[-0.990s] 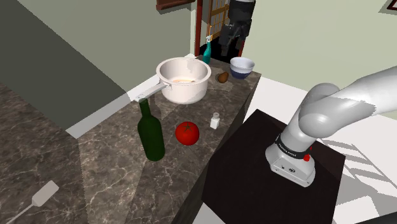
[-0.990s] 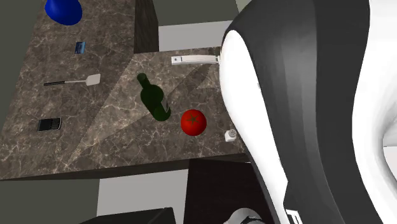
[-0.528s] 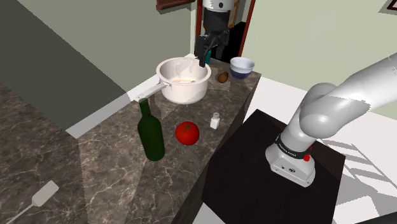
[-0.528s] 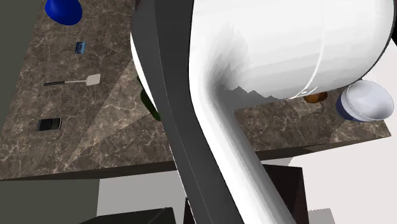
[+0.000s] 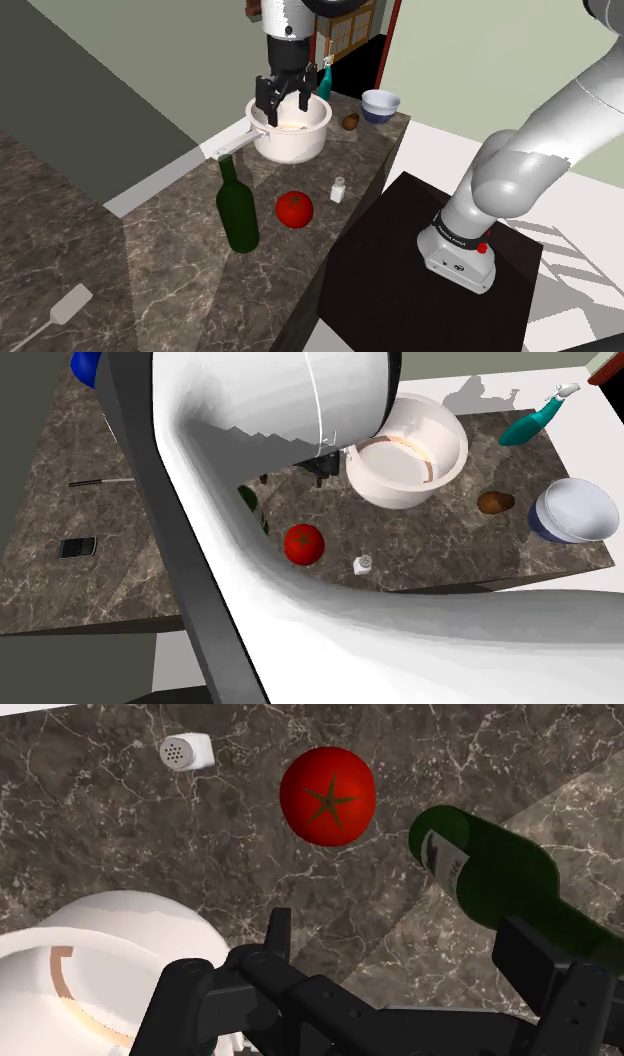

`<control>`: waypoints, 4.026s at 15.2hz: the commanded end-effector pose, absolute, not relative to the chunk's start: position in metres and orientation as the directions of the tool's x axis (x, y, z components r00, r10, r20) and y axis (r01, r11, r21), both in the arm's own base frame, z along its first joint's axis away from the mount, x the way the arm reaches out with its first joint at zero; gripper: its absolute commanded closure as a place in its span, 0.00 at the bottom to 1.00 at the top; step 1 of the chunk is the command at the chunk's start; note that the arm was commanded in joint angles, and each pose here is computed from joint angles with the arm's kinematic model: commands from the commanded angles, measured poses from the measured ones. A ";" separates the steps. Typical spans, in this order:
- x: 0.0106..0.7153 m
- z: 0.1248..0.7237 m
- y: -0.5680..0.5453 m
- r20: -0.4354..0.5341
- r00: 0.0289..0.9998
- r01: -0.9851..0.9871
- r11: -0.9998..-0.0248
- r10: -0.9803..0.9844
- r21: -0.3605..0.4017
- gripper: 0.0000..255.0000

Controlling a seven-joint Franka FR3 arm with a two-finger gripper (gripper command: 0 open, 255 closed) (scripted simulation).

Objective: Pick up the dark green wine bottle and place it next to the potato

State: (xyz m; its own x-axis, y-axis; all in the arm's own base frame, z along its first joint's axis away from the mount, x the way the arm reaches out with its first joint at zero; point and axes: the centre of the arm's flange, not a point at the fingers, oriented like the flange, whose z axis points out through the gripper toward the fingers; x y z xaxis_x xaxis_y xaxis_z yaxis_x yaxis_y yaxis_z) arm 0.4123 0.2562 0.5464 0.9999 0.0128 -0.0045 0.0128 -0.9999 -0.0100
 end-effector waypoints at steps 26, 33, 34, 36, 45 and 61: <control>0.467 0.465 0.402 -0.028 0.999 0.035 -0.999 0.036 -0.024 0.00; 0.467 0.465 0.402 -0.028 0.999 0.035 -0.999 0.036 -0.024 1.00; 0.467 0.465 0.402 -0.028 0.999 0.035 -0.999 0.036 -0.024 1.00; 0.467 0.465 0.402 -0.028 0.999 0.035 -0.999 0.036 -0.024 1.00; 0.467 0.508 0.402 -0.028 0.999 0.035 -0.999 0.036 -0.024 1.00; 0.467 0.592 0.402 -0.028 0.999 0.035 -0.999 0.036 -0.024 1.00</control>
